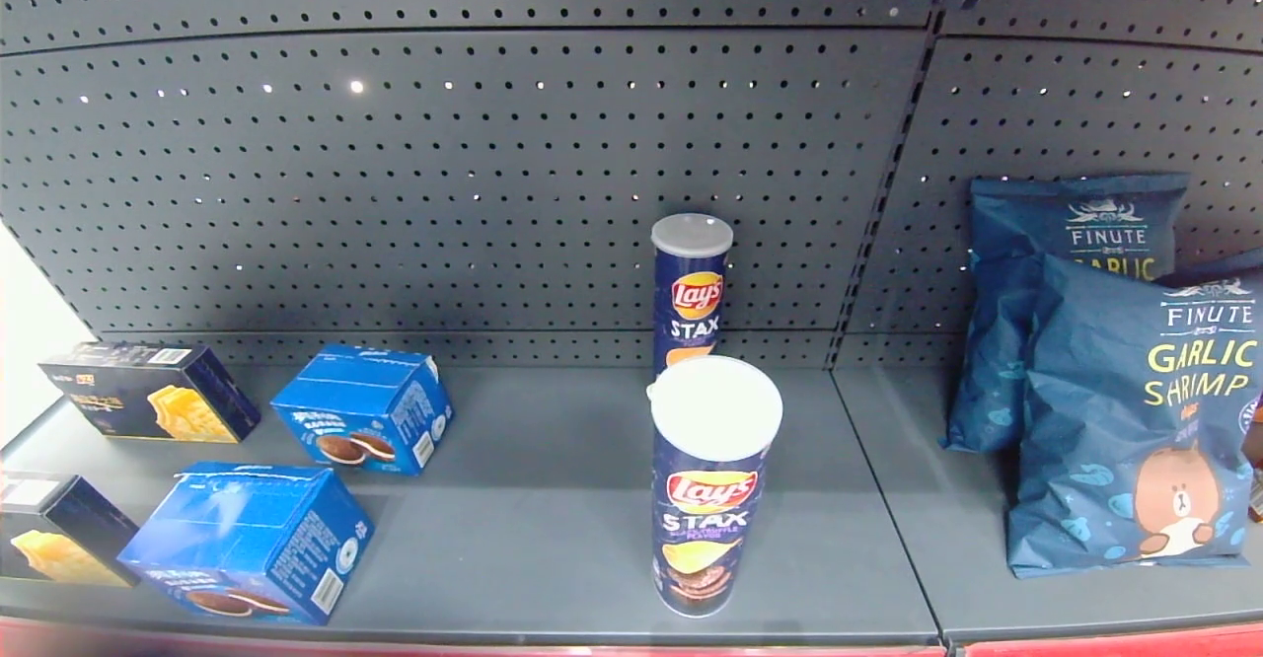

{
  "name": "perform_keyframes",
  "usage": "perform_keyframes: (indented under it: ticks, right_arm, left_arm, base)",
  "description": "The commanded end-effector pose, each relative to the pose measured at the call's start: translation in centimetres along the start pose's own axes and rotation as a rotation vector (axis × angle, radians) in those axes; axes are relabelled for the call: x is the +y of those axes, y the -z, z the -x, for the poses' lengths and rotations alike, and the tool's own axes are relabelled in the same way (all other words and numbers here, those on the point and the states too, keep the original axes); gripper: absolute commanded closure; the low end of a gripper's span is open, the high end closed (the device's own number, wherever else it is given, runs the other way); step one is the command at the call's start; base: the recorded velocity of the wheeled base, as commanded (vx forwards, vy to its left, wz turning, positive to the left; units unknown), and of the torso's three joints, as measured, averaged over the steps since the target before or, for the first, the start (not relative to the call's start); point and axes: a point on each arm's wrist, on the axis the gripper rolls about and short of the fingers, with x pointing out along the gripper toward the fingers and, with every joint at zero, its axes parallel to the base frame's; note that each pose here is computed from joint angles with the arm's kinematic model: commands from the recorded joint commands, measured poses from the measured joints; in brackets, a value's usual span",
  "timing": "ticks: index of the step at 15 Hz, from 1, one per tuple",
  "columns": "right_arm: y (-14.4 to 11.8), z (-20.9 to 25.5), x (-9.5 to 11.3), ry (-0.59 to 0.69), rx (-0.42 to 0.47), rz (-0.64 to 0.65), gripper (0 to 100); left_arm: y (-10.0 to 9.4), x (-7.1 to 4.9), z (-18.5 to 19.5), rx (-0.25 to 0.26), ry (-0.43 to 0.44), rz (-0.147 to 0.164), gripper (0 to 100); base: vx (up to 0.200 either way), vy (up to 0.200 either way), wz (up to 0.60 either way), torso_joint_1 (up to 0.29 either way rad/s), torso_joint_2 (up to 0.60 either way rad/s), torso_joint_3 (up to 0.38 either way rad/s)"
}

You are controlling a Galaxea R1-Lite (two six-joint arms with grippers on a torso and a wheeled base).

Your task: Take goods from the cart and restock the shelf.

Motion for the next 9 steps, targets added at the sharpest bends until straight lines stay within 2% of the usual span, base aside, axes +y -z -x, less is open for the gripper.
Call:
perform_keyframes:
  ticks: [1, 9]
  right_arm:
    - [0.0, -0.01, 0.0, 0.0, 0.001, 0.0, 0]
    - [0.01, -0.01, 0.0, -0.002, 0.003, 0.002, 0]
  left_arm:
    - [0.01, 0.0, 0.01, -0.001, 0.0, 0.0, 0]
    - [0.01, 0.0, 0.01, -0.001, 0.0, 0.002, 0]
  base:
    - [0.0, 0.0, 0.0, 0.0, 0.0, 0.0]
    - [0.0, 0.0, 0.0, 0.0, 0.0, 0.0]
